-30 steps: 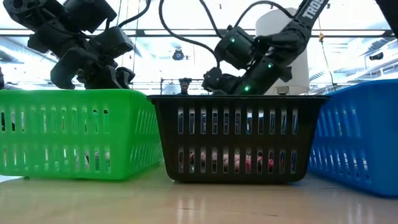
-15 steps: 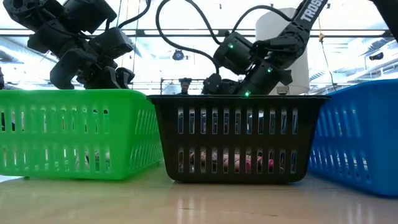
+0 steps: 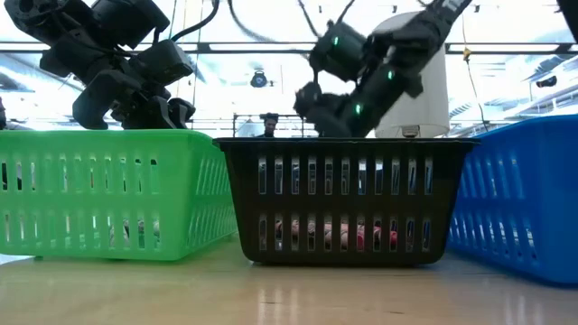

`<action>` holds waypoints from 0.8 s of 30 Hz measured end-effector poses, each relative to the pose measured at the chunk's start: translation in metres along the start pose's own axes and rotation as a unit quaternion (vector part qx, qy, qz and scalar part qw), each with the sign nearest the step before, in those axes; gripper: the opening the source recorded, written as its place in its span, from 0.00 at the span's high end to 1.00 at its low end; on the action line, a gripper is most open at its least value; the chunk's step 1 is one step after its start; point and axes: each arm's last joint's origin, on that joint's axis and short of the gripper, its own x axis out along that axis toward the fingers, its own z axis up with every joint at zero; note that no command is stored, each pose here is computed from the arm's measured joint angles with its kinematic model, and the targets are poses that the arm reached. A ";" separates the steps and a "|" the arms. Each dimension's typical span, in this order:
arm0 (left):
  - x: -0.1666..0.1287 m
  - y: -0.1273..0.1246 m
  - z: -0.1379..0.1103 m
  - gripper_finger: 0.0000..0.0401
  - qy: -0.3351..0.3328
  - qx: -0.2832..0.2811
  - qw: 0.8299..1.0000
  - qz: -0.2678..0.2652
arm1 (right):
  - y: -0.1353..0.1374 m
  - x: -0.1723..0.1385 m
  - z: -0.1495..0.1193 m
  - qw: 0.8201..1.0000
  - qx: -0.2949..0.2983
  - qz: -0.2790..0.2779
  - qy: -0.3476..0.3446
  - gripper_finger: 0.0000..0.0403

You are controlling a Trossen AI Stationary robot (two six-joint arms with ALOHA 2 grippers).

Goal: Sort crayons
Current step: Put the red crayon into the right blue bin

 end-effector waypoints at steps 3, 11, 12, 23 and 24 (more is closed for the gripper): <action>0.000 0.000 0.000 0.71 0.001 0.000 1.000 0.000 | 0.006 -0.016 0.005 1.000 0.011 0.006 0.002 0.93; 0.000 0.000 0.000 0.71 0.001 0.000 1.000 0.000 | 0.035 -0.083 0.011 0.997 0.068 0.040 0.014 0.93; 0.000 0.000 0.000 0.71 0.000 0.000 1.000 0.000 | 0.039 -0.092 0.010 0.995 0.083 0.048 0.018 0.93; 0.000 0.000 0.004 0.71 -0.019 0.019 1.000 0.002 | 0.082 -0.150 -0.026 0.959 0.209 0.093 0.169 0.93; 0.000 0.000 0.004 0.71 -0.020 0.021 1.000 0.002 | 0.085 -0.154 -0.030 0.953 0.223 0.091 0.185 0.93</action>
